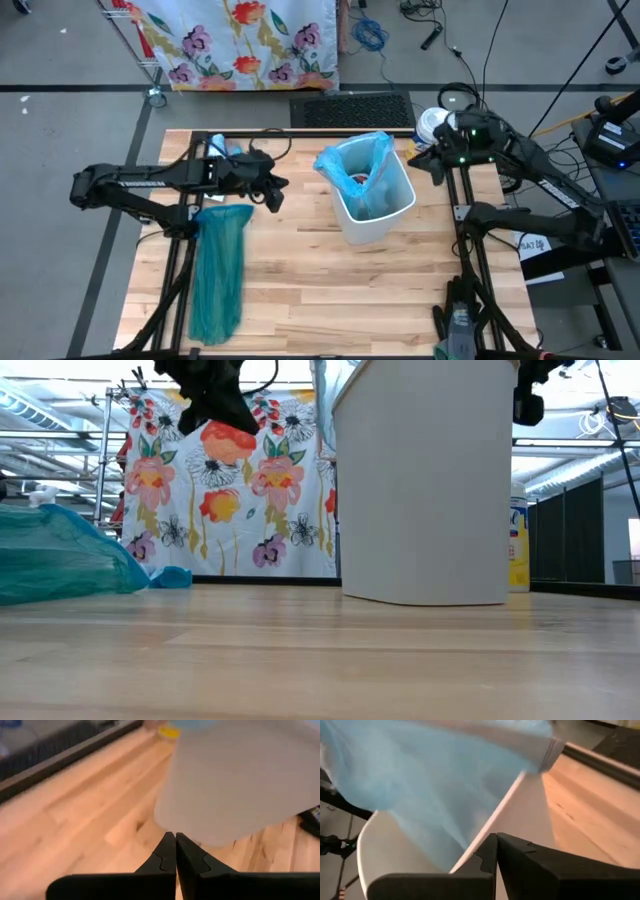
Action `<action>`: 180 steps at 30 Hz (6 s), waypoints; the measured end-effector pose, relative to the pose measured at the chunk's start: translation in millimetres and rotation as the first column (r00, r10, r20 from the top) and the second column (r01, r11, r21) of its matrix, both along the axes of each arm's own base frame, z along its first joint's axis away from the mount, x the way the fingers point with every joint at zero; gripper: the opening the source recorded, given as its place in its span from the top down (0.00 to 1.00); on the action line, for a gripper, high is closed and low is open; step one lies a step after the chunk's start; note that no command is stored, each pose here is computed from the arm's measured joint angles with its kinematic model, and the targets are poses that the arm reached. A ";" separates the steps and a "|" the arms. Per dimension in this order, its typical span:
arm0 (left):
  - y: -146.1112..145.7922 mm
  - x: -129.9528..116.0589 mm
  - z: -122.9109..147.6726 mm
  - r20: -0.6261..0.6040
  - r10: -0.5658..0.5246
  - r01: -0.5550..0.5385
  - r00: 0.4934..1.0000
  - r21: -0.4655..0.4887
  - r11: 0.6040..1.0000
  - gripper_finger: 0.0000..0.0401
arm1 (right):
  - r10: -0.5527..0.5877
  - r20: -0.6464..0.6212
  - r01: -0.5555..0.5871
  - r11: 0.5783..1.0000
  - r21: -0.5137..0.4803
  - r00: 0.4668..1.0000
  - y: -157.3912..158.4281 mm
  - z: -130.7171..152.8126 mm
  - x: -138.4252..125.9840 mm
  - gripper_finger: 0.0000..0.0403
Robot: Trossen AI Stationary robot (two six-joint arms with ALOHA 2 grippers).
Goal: Place trash/remove bag and relplace
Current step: Close the blue trash bag
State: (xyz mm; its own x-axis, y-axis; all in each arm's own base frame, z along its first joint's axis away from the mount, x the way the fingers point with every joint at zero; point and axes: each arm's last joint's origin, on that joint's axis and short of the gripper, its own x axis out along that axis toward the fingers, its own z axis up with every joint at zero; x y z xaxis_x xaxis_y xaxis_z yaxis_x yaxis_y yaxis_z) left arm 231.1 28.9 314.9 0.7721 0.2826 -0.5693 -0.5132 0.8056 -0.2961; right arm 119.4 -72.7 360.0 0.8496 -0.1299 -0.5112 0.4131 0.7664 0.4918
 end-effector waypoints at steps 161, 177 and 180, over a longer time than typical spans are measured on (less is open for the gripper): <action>50.5 -8.1 38.6 0.397 0.234 -0.299 0.888 0.109 0.948 1.00 | 0.033 0.232 0.014 0.980 -0.198 0.972 -10.3 25.8 -5.4 1.00; 27.3 3.5 -15.2 0.301 0.232 -0.250 0.925 0.022 0.968 1.00 | 0.003 0.194 0.034 0.982 -0.187 0.981 -13.5 21.4 -2.9 1.00; 28.3 8.5 -21.1 0.279 0.242 -0.254 0.929 0.009 0.967 1.00 | 0.002 0.187 0.033 0.983 -0.181 0.982 -16.2 20.1 0.2 1.00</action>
State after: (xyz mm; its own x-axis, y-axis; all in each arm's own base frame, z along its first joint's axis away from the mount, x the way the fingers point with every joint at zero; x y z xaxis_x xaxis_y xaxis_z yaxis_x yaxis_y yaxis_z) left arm 239.6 57.1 293.8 0.7981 0.5052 -0.3283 -0.6024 0.6784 -0.4206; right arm 119.6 -88.9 380.1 0.9244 -0.2204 -0.3113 0.3405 0.8447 0.4130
